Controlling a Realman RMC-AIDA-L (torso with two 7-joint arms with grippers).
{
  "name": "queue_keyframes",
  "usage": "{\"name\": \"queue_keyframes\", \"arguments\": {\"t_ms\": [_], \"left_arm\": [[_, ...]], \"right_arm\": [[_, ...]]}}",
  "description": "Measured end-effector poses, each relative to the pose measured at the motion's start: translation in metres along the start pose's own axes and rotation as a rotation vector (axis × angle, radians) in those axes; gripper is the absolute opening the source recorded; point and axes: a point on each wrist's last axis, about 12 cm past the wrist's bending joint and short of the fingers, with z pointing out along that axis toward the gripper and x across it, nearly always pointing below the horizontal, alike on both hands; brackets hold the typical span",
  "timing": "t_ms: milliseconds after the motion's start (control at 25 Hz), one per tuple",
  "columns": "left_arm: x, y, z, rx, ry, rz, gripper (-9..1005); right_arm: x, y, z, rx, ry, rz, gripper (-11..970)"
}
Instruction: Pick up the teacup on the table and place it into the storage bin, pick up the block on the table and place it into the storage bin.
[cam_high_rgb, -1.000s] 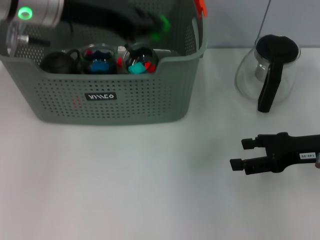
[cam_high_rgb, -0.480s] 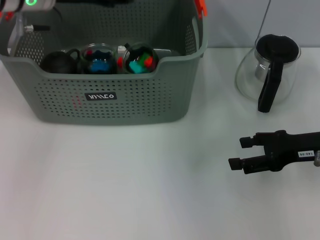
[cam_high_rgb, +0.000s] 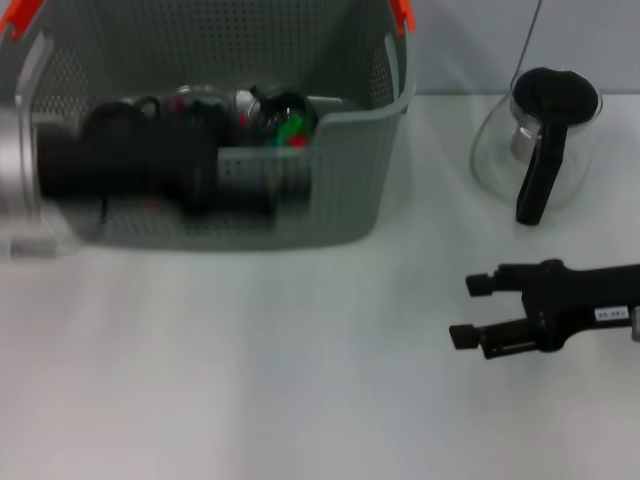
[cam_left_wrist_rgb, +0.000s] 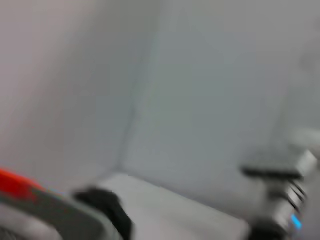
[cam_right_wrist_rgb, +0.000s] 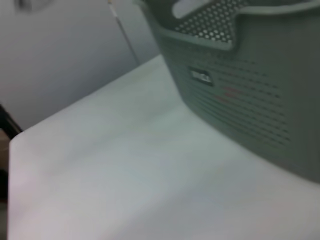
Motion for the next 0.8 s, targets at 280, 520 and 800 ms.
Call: {"name": "queue_keyframes", "arguments": {"t_ms": [280, 520, 800], "left_arm": [[0.081, 0.001, -0.001, -0.035, 0.138, -0.103, 929], [0.106, 0.006, -0.002, -0.081, 0.169, -0.096, 939], [0.116, 0.010, 0.004, -0.104, 0.208, -0.104, 939]], "right_arm": [[-0.003, 0.009, 0.013, -0.059, -0.054, -0.094, 941], [-0.006, 0.015, 0.036, -0.088, -0.072, -0.176, 940], [-0.007, 0.013, 0.050, -0.066, -0.107, -0.226, 941]]}}
